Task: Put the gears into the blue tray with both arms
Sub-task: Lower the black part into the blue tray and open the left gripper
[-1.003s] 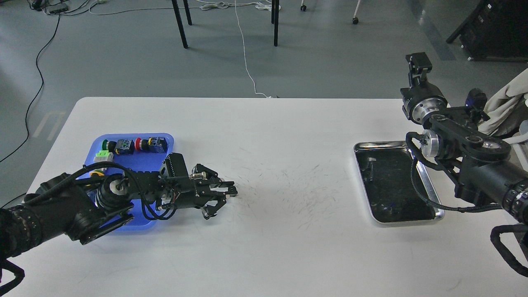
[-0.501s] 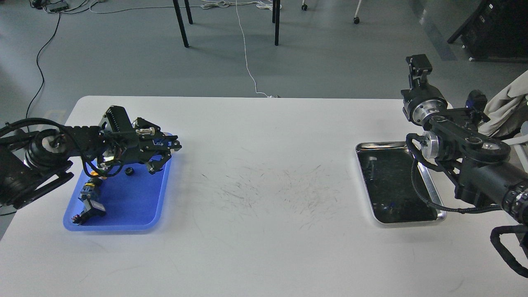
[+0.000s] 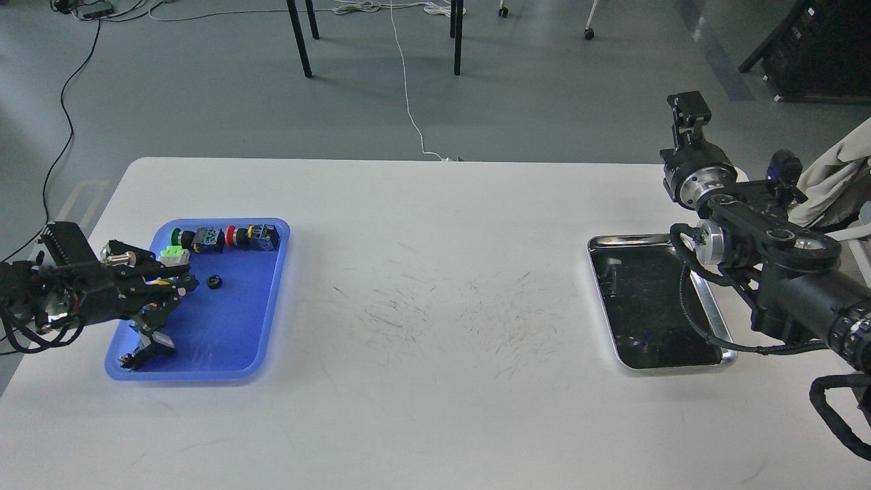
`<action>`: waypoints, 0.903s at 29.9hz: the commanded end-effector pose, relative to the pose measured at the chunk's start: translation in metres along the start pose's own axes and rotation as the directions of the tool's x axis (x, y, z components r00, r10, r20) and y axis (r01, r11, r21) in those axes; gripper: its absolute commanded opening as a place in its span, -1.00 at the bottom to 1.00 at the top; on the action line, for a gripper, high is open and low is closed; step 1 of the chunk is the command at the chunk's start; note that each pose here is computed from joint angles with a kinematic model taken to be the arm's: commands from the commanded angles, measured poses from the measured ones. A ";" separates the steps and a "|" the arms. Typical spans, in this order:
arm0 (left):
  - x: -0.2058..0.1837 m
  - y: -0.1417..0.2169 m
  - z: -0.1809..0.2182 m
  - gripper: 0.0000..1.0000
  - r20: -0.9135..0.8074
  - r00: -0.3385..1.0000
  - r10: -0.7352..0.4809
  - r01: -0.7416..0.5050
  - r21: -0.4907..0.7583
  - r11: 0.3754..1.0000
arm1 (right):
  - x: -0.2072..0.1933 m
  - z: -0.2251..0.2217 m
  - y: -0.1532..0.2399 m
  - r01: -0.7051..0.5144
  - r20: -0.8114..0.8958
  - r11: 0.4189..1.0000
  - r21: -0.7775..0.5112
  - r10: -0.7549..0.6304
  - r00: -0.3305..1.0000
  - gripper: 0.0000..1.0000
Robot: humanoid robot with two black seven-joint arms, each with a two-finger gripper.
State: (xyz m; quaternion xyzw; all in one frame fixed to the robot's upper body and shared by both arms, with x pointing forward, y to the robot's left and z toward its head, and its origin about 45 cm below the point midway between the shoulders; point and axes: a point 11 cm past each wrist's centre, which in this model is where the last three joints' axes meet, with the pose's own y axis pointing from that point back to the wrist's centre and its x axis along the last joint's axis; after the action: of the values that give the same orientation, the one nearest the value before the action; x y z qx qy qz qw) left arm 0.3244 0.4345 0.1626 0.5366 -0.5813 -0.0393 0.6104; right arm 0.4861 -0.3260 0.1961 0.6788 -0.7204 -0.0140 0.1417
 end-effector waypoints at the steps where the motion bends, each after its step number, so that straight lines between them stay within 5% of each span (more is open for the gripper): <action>1: 0.001 -0.006 0.012 -0.83 -0.002 1.000 0.010 -0.010 -0.033 0.999 | -0.001 0.000 0.000 0.003 -0.004 1.000 0.000 -0.003 1.000 0.94; 27: -0.026 -0.015 0.029 -0.78 -0.044 0.998 -0.036 0.033 -0.056 0.998 | -0.001 0.000 0.000 0.002 -0.006 1.000 0.001 -0.002 1.000 0.94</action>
State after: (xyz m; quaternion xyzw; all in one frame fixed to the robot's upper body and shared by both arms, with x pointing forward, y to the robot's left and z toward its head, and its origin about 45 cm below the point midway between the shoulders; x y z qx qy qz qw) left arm 0.3027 0.4286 0.1282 0.5310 -0.5566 -0.0538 0.6367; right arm 0.4860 -0.3255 0.1961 0.6792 -0.7197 -0.0117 0.1435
